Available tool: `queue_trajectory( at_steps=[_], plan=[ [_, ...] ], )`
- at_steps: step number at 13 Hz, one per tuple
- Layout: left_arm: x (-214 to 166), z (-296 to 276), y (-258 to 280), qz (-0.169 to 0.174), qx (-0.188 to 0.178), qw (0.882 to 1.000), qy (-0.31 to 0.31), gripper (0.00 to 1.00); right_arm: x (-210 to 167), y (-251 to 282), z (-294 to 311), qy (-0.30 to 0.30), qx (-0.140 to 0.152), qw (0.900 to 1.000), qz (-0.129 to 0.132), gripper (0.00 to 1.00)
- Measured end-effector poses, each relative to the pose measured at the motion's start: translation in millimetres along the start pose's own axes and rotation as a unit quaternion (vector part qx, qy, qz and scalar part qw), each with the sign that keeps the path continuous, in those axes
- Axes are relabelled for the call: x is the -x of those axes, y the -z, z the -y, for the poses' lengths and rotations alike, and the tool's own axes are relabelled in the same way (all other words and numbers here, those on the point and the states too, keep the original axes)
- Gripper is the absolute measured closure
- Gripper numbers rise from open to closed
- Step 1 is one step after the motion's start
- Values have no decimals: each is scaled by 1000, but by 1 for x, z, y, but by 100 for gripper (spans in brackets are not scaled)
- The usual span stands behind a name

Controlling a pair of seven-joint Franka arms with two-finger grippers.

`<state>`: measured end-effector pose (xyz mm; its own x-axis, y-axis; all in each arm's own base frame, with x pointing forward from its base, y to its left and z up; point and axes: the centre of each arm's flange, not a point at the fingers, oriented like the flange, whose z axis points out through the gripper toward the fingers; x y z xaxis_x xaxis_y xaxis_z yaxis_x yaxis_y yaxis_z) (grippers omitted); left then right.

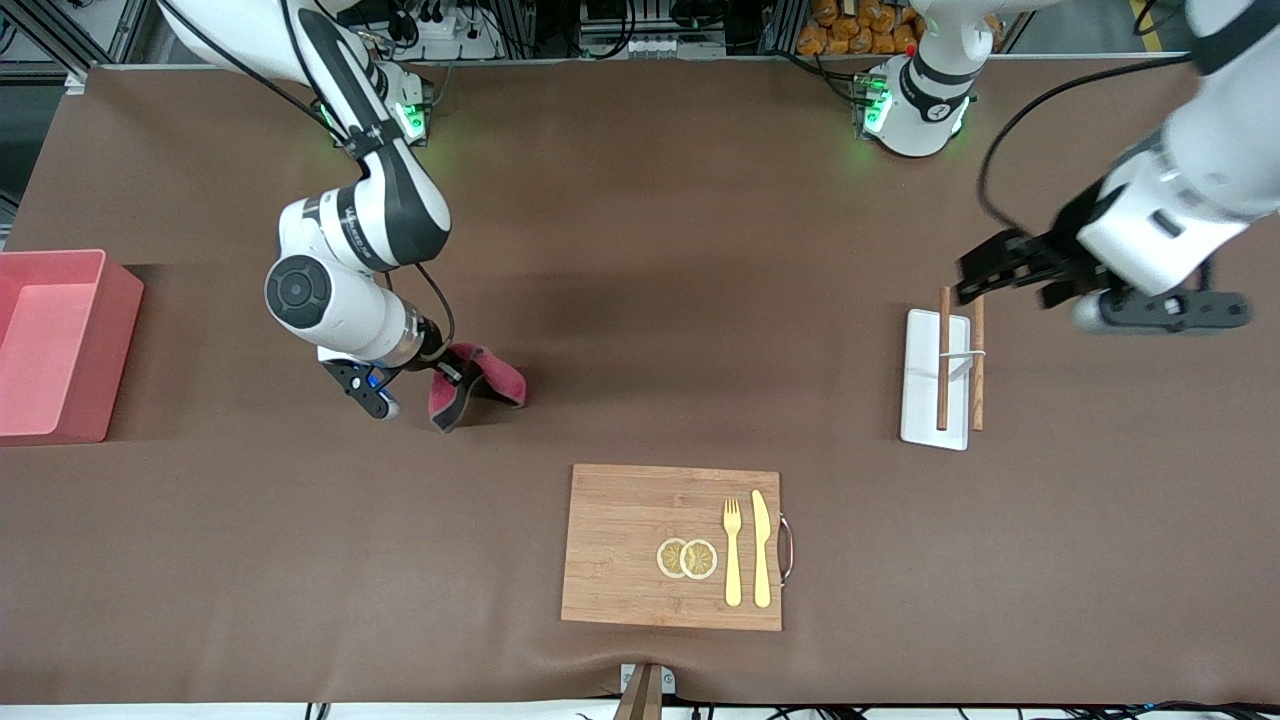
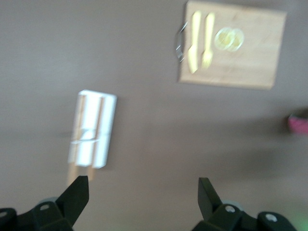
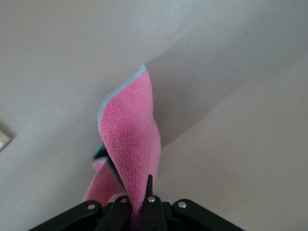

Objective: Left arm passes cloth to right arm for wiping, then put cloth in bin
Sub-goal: 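Release the cloth from the left gripper and withdraw it upward, then wipe the table with the cloth held in the right gripper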

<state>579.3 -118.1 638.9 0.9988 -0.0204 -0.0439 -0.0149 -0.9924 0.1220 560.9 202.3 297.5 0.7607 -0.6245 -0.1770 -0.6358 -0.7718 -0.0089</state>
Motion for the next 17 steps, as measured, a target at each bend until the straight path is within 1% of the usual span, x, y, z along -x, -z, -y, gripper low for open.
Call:
queue_trajectory(
  at_steps=[2,4,5,7,8,10,11,12,13,15,17],
  plan=[
    [17,29,12,26,-16,1000,-1,0,-45,-16,-45,51,-1,999,-10,97],
    [33,43,24,31,-21,999,6,0,-100,-23,-107,109,-2,994,-13,97],
    [40,46,29,29,-21,999,8,0,-128,-19,-139,143,-1,990,-18,97],
    [53,45,40,23,-21,1000,6,0,-184,-4,-210,212,11,976,-36,97],
    [57,44,42,20,-31,999,5,0,-207,7,-243,244,27,968,-49,97],
    [61,45,44,16,-76,997,-21,0,-242,32,-294,306,65,947,-73,97],
    [62,45,45,16,-84,996,-36,0,-256,47,-312,337,76,935,-83,97],
    [62,47,45,17,-87,995,-46,0,-265,61,-325,358,81,926,-92,97],
    [62,49,44,19,-87,995,-53,0,-270,73,-331,368,83,921,-93,97],
    [61,50,41,24,-88,994,-58,0,-267,79,-328,371,82,922,-77,97],
    [61,50,38,27,-88,994,-58,0,-261,62,-317,363,77,926,-64,97]
  ],
)
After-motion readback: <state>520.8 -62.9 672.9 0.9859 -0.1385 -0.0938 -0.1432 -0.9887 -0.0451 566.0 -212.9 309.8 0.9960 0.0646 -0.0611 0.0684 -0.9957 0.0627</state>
